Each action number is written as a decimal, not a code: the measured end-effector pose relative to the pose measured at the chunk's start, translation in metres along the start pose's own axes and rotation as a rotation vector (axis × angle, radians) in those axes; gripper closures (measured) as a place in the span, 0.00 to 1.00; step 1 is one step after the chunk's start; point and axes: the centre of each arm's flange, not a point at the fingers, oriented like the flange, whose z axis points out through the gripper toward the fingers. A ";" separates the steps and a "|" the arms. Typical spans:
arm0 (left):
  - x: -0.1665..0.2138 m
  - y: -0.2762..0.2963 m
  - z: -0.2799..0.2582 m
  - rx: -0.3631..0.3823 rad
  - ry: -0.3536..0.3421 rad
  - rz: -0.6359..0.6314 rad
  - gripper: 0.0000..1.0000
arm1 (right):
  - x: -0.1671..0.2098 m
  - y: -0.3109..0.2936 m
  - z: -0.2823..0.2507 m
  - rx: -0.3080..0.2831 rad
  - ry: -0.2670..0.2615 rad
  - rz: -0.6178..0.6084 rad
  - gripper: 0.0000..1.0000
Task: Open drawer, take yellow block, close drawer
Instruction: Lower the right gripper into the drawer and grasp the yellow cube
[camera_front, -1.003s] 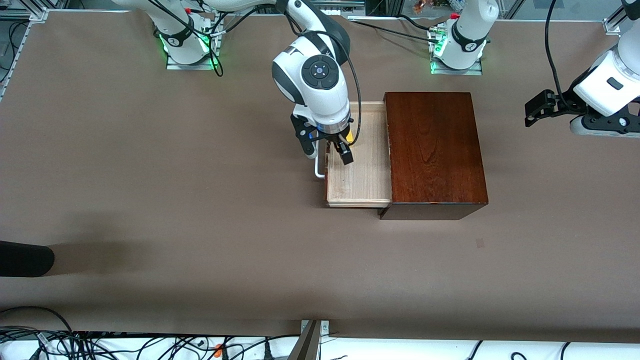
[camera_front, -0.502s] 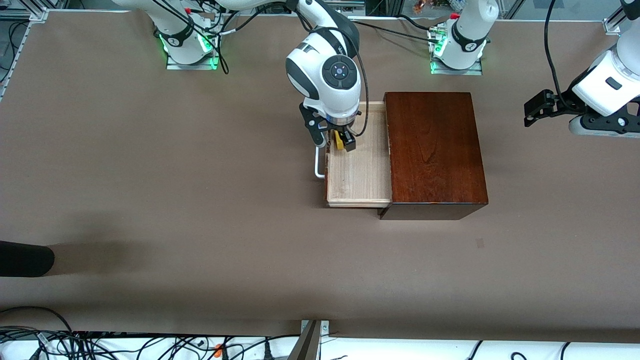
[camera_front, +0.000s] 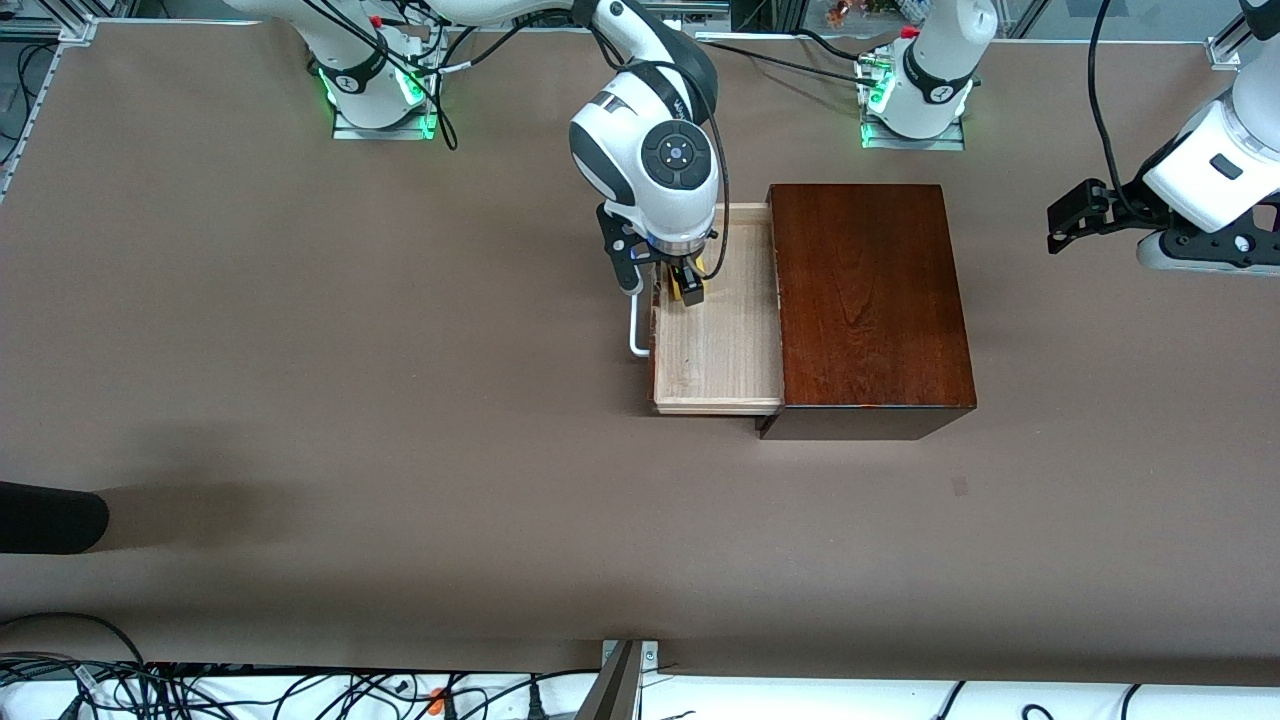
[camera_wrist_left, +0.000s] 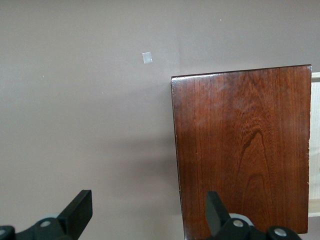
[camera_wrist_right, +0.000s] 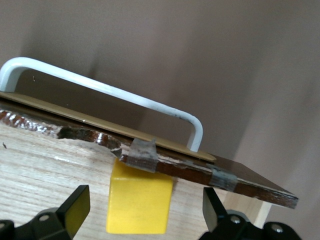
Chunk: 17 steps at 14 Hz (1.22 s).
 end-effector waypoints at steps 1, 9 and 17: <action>0.000 0.000 0.000 0.000 0.000 0.000 0.00 | -0.001 -0.001 0.000 0.006 -0.006 0.003 0.00; 0.000 0.002 0.000 0.000 0.000 0.004 0.00 | -0.005 -0.001 0.005 0.012 -0.028 0.019 0.00; 0.000 0.002 0.000 0.000 0.000 0.004 0.00 | -0.010 -0.002 0.023 0.012 -0.024 0.015 0.08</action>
